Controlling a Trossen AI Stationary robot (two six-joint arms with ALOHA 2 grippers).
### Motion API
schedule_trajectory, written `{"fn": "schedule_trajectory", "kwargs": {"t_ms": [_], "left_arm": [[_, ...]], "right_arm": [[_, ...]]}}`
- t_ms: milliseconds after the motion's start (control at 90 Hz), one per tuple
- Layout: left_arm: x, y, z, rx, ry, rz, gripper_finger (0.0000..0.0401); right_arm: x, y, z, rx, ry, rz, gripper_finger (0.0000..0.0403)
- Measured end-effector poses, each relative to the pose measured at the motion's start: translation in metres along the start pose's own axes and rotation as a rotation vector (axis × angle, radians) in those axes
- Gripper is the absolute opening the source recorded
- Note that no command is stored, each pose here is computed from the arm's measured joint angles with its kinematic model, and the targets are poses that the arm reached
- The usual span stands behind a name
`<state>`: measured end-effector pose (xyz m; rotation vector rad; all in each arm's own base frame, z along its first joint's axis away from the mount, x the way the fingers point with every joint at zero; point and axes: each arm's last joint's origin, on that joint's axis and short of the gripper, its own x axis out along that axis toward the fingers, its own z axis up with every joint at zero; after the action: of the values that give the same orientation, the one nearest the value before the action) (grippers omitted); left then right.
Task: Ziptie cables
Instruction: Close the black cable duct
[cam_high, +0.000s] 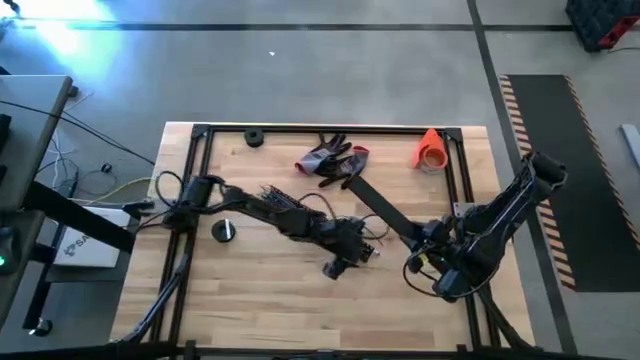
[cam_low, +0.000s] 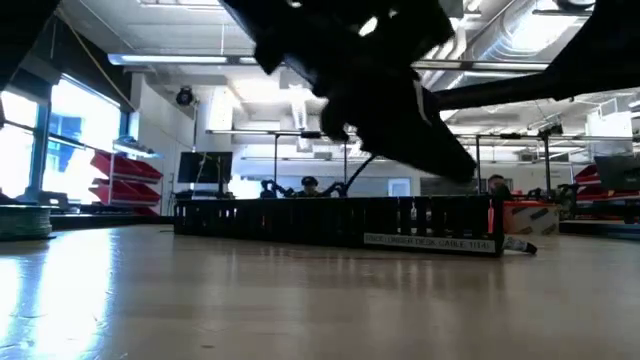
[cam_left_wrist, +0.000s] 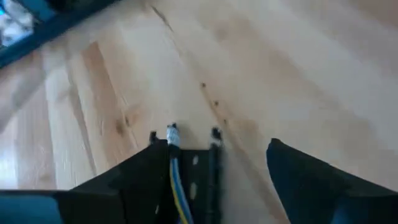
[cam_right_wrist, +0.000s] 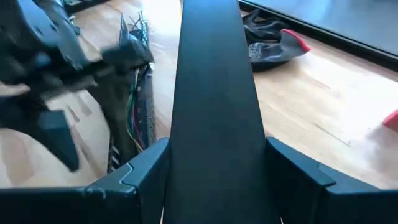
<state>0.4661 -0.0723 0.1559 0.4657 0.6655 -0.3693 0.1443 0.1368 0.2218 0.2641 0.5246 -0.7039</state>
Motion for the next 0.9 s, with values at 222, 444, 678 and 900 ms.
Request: {"fn": "schedule_trajectory", "kwargs": {"t_ms": [222, 444, 678, 900], "left_arm": [[0.009, 0.011, -0.002, 0.01, 0.011, 0.012, 0.0265], [0.011, 0.014, -0.009, -0.042, 0.045, 0.005, 0.0265], [0.017, 0.015, -0.023, -0.067, 0.095, -0.015, 0.0257], [0.011, 0.021, -0.032, -0.081, 0.159, -0.063, 0.0204]], "right_arm": [[0.0, 0.0, 0.0, -0.003, 0.015, -0.002, 0.0207], [0.0, 0.0, 0.0, -0.007, 0.014, -0.002, 0.0207], [0.002, -0.001, -0.003, -0.009, 0.095, -0.019, 0.0207], [0.008, -0.001, -0.018, 0.02, 0.194, 0.004, 0.0207]]}}
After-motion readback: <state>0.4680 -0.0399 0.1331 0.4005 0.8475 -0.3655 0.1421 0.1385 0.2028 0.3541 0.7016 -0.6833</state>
